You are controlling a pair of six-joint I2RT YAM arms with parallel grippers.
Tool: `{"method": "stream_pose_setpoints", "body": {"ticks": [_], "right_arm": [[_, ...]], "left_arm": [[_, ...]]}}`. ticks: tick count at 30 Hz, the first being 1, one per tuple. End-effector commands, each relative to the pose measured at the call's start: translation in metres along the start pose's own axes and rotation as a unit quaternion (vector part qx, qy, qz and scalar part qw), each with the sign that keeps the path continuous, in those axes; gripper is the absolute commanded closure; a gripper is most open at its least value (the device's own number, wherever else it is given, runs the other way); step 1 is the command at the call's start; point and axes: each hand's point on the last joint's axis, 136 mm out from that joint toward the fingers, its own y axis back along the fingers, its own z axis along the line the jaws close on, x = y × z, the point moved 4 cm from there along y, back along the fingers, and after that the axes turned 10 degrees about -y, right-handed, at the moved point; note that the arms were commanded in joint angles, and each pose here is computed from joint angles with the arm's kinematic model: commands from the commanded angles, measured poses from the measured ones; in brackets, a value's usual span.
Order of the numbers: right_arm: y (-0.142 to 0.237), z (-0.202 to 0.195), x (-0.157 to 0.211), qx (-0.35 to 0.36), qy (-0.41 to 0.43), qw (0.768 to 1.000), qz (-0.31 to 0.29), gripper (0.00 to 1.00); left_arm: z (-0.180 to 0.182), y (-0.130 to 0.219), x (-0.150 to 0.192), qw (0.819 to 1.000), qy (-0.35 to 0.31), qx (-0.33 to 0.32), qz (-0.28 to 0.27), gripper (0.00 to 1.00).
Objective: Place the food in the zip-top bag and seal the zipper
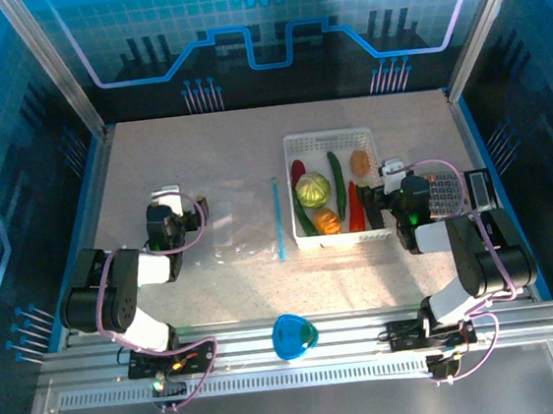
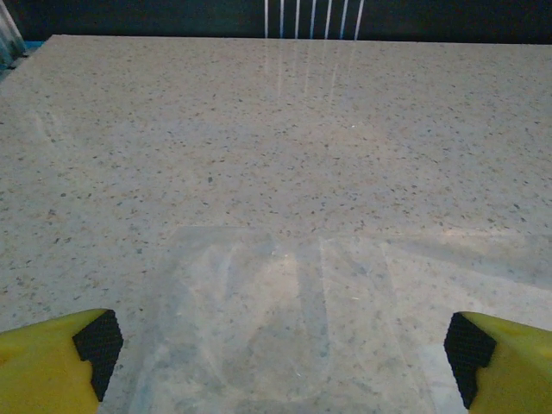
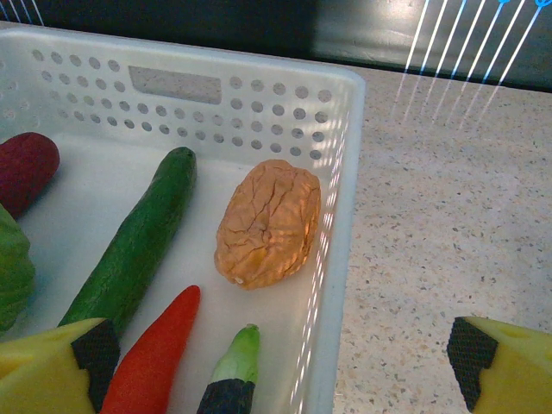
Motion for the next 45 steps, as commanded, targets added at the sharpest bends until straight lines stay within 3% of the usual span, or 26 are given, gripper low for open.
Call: {"method": "stream_pose_setpoints", "body": {"ticks": [1,6,10,16,22,28,36,45], "right_arm": [[-0.003,-0.004,-0.004,0.004,-0.008,1.000,-0.004,0.00],[0.000,-0.014,-0.011,0.022,-0.030,0.999,-0.005,0.02],[0.002,-0.011,-0.026,0.014,-0.030,0.999,0.018,0.04],[0.022,-0.002,-0.069,0.012,-0.060,0.996,0.065,0.10],[0.057,0.022,-0.082,-0.022,-0.164,0.978,0.127,0.14],[0.090,0.049,-0.091,-0.064,-0.174,0.974,0.133,0.14],[0.111,0.069,-0.108,-0.091,-0.157,0.974,0.136,0.13],[0.120,0.075,-0.116,-0.109,-0.154,0.974,0.126,0.13]], "left_arm": [[-0.002,-0.002,-0.009,1.000,0.014,0.024,-0.009,0.06],[0.003,0.003,-0.037,1.000,0.012,0.020,0.016,0.24],[-0.001,0.026,-0.075,1.000,0.003,-0.006,0.024,0.28],[-0.055,0.059,-0.106,0.995,-0.009,0.007,0.094,0.34],[-0.112,0.063,-0.083,0.978,-0.003,0.051,0.201,0.37],[-0.155,0.042,-0.059,0.955,-0.002,0.095,0.281,0.36],[-0.209,0.027,-0.041,0.934,-0.049,0.127,0.331,0.35],[-0.232,0.021,-0.021,0.919,-0.064,0.137,0.364,0.41]]}}
